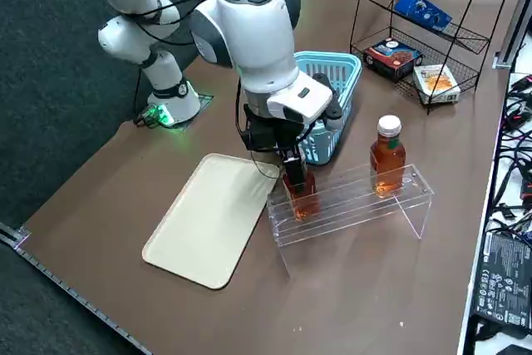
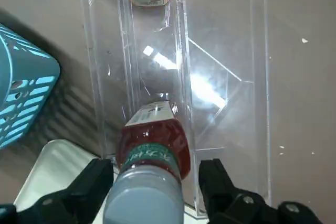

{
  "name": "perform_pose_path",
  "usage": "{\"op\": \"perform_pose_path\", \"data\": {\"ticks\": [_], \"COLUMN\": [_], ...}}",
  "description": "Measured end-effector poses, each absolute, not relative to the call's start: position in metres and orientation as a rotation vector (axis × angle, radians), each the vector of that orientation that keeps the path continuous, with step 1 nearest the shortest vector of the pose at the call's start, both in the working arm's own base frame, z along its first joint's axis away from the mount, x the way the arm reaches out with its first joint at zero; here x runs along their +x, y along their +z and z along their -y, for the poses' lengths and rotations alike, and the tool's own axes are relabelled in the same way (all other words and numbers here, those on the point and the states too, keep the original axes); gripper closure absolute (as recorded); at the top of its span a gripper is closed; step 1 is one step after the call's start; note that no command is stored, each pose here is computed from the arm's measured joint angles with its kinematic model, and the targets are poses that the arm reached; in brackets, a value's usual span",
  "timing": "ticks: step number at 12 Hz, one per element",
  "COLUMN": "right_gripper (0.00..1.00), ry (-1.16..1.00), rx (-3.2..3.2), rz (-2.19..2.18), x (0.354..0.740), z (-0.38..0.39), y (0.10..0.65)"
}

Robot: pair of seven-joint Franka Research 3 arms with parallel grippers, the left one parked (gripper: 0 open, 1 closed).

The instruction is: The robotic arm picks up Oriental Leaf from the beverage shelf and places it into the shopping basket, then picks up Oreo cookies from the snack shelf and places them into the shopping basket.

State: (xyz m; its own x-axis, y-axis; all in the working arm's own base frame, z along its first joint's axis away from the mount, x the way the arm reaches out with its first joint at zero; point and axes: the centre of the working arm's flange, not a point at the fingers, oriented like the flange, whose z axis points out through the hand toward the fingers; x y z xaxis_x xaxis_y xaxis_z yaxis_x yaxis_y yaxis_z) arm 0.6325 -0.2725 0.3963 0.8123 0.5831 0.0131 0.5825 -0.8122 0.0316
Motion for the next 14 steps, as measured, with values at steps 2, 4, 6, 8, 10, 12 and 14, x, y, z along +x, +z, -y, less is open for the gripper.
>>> {"op": "perform_pose_path", "data": {"ticks": [2,4,6,8,10,12,14], "right_gripper": [0.0,0.0,0.0,0.0,0.01,0.21,0.27], "ry": [0.036,0.038,0.044,0.046,0.047,0.048,0.048], "rx": [2.965,2.964,2.96,2.959,2.959,2.958,2.958], "rz": [-0.954,-0.957,-0.969,-0.975,-0.975,-0.975,-0.976], "x": [0.6323,0.6326,0.6346,0.6355,0.6356,0.6357,0.6357], "z": [0.2728,0.2718,0.2674,0.2653,0.2651,0.2652,0.2652], "y": [0.3973,0.3978,0.3994,0.3999,0.4,0.4004,0.4005]}}
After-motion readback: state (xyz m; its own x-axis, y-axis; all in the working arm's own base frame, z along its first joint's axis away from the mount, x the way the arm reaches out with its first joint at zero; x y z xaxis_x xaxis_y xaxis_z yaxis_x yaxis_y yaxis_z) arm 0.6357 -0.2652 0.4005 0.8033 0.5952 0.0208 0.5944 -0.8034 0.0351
